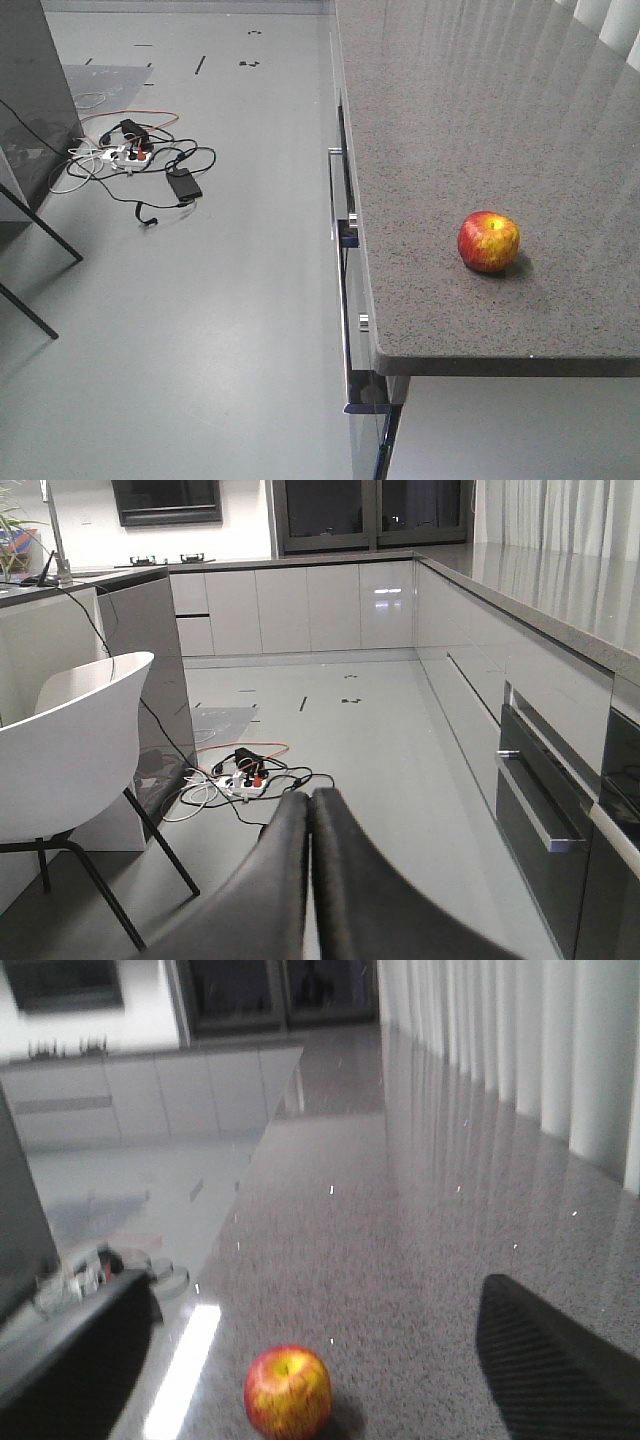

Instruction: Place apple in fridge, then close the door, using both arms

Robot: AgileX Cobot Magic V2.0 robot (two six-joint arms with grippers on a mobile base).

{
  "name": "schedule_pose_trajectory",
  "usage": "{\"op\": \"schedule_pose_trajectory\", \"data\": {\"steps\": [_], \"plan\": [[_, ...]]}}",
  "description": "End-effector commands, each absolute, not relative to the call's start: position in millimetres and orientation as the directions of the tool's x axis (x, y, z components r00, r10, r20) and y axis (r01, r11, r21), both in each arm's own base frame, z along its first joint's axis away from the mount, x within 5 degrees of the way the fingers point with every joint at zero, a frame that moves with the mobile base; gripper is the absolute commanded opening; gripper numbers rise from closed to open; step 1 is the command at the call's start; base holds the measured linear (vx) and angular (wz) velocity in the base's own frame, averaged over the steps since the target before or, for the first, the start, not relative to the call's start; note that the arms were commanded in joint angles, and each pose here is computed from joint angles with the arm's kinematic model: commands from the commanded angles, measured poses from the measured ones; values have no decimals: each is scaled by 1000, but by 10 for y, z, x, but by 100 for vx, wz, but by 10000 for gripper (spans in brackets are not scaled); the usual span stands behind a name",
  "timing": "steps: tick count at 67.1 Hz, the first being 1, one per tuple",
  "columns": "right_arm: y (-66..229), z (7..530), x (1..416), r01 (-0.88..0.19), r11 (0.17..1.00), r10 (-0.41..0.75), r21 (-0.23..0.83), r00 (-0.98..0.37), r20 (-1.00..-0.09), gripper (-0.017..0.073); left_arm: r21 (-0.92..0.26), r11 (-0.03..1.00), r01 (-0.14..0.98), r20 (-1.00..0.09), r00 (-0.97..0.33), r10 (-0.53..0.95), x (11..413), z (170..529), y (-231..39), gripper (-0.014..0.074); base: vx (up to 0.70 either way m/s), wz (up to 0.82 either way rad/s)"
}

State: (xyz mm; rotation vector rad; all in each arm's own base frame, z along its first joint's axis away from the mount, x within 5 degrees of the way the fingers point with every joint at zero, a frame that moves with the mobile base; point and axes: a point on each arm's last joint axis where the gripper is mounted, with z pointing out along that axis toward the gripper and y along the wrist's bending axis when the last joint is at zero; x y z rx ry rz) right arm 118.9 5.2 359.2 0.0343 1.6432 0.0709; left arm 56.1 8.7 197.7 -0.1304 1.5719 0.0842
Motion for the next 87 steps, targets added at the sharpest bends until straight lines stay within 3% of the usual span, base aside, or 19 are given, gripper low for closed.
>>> {"op": "schedule_pose_trajectory", "data": {"steps": [1,13,25,38,51,68,87], "plan": [[134,3770,1398,-74,997,-10,-7,-46,-999,725,-31,994,-110,-998,60,-24,556,1991,65,-8,0,0],[321,3815,1984,-118,992,-55,-31,-204,-977,694,-31,994,-110,-998,60,-24,556,1991,65,-8,0,0],[419,3672,2612,-102,992,-112,-78,-402,-909,666,-31,994,-110,-998,60,-24,556,1991,65,-8,0,0],[511,3426,3127,-80,995,-99,-65,-555,-826,661,-31,994,-110,-998,60,-24,556,1991,65,-8,0,0],[614,3287,3457,-89,996,-71,-16,-662,-746,656,-31,994,-110,-998,60,-24,556,1991,65,-8,0,0],[632,3170,3723,-80,995,-93,-51,-714,-694,651,-31,994,-110,-998,60,-24,556,1991,65,-8,0,0],[336,2923,3879,21,1000,9,-10,-767,-642,646,-31,994,-110,-998,60,-24,556,1991,65,-8,0,0]]}}
